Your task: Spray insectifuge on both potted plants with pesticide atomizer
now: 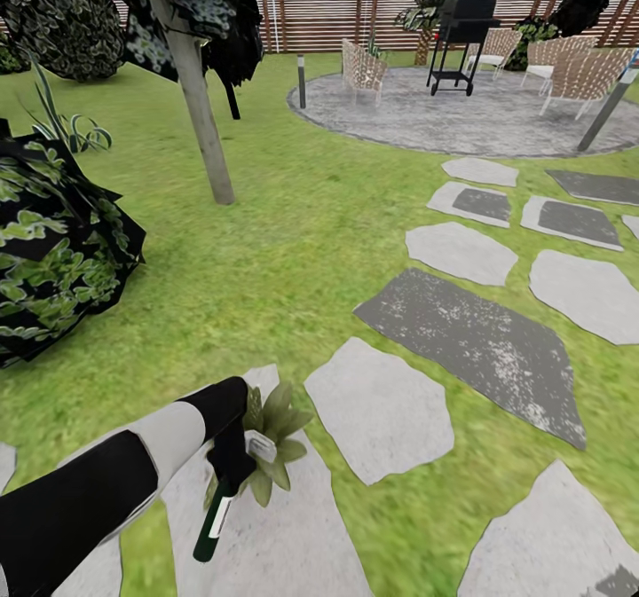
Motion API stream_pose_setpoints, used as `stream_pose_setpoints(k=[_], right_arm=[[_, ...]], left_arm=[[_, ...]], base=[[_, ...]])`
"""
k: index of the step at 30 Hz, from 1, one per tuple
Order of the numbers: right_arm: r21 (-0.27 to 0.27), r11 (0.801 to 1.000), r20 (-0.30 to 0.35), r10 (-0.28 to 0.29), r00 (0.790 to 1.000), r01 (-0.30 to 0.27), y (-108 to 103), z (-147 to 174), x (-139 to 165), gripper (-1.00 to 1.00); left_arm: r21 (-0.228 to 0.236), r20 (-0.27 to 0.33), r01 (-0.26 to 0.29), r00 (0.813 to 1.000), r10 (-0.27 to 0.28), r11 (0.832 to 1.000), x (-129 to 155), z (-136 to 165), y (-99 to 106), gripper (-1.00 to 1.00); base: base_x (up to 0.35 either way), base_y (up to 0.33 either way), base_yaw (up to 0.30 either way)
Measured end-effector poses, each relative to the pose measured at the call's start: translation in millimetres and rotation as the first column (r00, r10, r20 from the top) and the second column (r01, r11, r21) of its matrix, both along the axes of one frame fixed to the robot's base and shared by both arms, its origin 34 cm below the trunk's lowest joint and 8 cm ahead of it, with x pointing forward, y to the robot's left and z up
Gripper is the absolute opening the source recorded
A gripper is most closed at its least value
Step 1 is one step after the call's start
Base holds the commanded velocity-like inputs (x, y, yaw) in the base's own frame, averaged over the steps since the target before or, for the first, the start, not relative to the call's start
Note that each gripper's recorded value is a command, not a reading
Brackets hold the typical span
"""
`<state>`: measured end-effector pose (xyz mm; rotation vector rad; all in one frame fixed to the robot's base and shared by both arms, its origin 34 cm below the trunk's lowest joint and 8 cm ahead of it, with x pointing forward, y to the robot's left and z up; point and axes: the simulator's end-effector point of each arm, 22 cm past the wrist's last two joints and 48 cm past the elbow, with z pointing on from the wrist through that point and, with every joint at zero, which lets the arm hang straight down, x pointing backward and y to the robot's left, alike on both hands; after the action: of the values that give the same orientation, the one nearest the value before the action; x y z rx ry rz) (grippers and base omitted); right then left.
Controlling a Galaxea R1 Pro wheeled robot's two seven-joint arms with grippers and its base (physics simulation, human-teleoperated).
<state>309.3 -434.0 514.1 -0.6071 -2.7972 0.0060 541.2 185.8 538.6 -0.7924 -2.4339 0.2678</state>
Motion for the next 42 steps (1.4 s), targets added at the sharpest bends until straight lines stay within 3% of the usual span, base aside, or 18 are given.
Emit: stream_pose_setpoints(k=[18,35,42], right_arm=[[0.0,1.0,-0.001,0.0,1.0,0.0,0,0,0,1.0],[-0.001,1.0,-0.008,0.001,1.0,-0.001,0,-1,-2,1.0],[-0.001,1.0,-0.013,0.001,1.0,-0.001,0,-2,-3,1.0]], left_arm=[[0.001,0.005,0.002,1.0,-0.002,1.0,4,2,-1,-1.0],[-0.005,-0.018,-0.008,1.0,0.008,1.0,-8,-4,-2,-1.0],[-0.007,-0.085,-0.011,0.996,0.01,1.0,-47,-19,-3,-1.0]], base=[[0.056,-0.051,0.0],[0.0,-0.017,0.097],[0.0,0.0,0.129]])
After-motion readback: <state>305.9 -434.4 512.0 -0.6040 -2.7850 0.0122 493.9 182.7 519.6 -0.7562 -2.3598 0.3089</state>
